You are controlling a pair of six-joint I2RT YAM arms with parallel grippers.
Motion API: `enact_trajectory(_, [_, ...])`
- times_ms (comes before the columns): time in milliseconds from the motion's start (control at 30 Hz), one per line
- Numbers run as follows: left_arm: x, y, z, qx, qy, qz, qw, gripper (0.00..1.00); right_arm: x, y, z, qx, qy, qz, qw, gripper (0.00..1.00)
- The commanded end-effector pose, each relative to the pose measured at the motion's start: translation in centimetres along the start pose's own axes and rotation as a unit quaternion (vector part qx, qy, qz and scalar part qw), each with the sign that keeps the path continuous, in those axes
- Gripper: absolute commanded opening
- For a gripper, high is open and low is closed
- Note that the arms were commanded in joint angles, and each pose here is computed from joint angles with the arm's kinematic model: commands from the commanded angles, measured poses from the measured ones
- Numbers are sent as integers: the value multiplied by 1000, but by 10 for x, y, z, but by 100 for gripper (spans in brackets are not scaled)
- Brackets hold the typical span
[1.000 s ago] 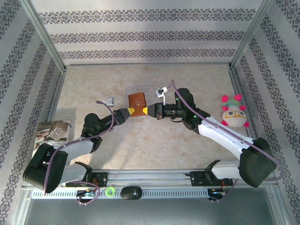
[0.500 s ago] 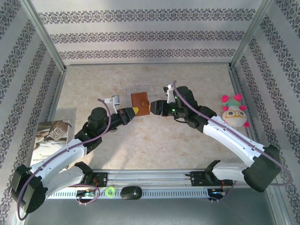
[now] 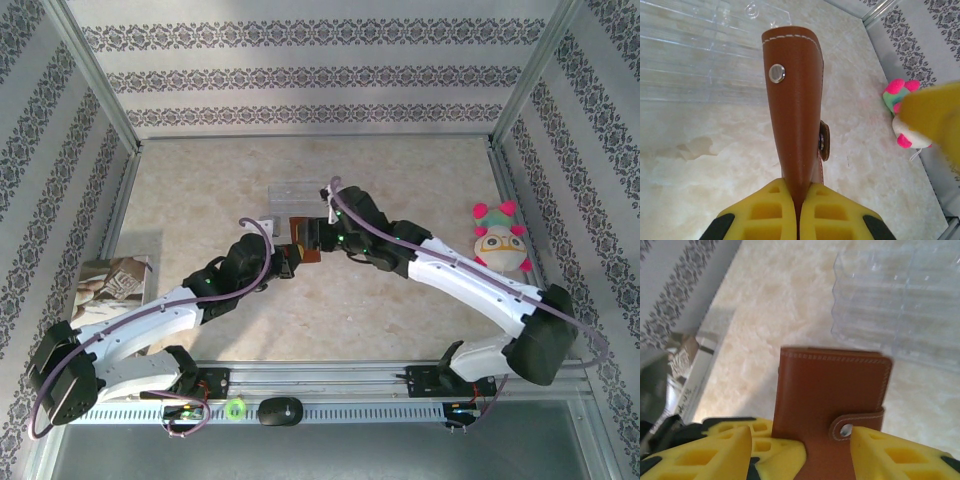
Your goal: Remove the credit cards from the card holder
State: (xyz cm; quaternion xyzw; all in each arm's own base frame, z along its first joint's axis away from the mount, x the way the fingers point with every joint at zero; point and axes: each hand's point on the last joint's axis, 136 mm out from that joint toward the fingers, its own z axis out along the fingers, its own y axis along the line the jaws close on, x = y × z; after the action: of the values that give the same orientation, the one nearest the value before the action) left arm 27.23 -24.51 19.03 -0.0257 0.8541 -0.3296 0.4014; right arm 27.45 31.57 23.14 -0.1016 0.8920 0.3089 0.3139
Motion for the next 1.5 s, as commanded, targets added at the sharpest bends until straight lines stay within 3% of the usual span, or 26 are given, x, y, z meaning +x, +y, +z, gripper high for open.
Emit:
enact_trajectory(0, [-21,-15,-5,12,-37,15,999,0,-3,5,2,9,4,-6,1000,53])
enact_trajectory(600, [-26,-23,-15,40,-56,10,998,0,14,-24,35,82,43,-18,996,39])
enact_trajectory(1067, [-29,-25,-23,50,-64,14,997,0,19,-39,43,99,54,-11,994,38])
enact_trajectory(1200, [-29,-27,-23,55,-66,14,996,0,19,-41,45,103,55,-17,993,28])
enact_trajectory(1400, [-28,-28,-22,61,-64,12,996,0,17,-47,43,119,46,-37,991,0])
enact_trajectory(1467, [-26,-26,-21,57,-61,12,996,0,16,-51,41,126,40,-42,990,0])
